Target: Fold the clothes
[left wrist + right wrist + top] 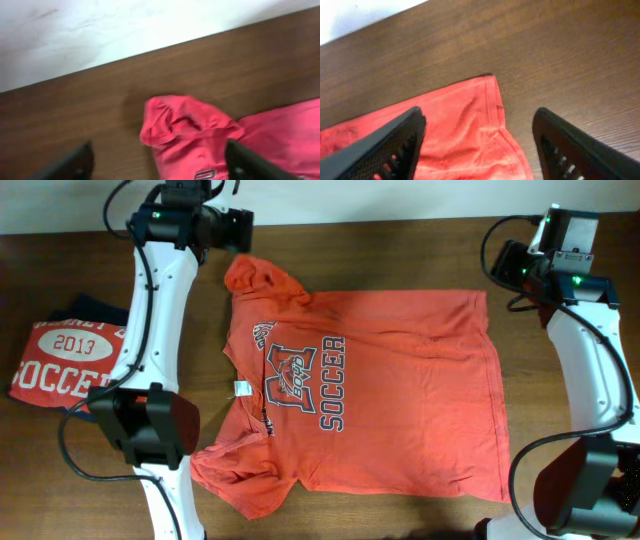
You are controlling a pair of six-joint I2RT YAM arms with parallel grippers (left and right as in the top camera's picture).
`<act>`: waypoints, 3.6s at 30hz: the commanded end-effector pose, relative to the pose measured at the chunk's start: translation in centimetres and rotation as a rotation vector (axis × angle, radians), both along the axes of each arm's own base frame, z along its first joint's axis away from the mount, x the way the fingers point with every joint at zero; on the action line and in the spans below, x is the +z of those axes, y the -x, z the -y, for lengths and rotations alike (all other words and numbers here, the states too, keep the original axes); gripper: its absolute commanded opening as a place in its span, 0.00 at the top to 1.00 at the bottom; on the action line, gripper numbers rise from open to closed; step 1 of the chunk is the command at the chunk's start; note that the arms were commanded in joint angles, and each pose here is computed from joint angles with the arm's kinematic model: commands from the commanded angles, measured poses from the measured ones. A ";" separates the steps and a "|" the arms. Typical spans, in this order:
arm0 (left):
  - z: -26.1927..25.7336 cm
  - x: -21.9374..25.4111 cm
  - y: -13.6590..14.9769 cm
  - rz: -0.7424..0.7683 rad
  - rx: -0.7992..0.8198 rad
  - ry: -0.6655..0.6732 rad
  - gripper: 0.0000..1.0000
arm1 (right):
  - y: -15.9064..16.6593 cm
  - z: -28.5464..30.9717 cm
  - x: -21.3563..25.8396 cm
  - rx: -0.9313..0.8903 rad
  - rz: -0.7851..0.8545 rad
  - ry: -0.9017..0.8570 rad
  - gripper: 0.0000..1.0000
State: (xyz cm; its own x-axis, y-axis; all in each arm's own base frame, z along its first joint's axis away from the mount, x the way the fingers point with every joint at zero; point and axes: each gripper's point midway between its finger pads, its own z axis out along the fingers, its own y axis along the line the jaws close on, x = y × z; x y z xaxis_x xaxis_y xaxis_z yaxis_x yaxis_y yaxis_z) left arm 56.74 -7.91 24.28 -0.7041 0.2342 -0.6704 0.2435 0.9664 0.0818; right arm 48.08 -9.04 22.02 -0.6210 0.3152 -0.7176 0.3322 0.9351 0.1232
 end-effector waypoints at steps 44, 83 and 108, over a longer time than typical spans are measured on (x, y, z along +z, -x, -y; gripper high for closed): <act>-3.4 -13.6 16.0 -0.704 0.145 0.046 0.19 | 11.4 -2.0 -23.2 -0.053 -0.887 -0.361 0.96; 3.0 -19.4 12.8 -0.667 -0.056 0.054 0.30 | 9.9 7.8 -5.7 -0.219 -0.476 -0.468 0.68; -4.0 -25.5 2.5 -0.378 0.264 0.068 1.00 | 10.0 3.8 -3.9 -0.128 -0.487 -0.470 0.68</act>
State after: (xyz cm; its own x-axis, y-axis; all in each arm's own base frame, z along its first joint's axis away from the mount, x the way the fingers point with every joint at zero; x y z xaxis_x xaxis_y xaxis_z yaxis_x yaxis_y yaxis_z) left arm 52.77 -9.88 0.61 -0.9194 0.1659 -0.3565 0.2023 0.9770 -0.0670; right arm 38.26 -13.20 17.68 -0.7700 0.6232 -0.1367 0.5651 0.7656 0.3075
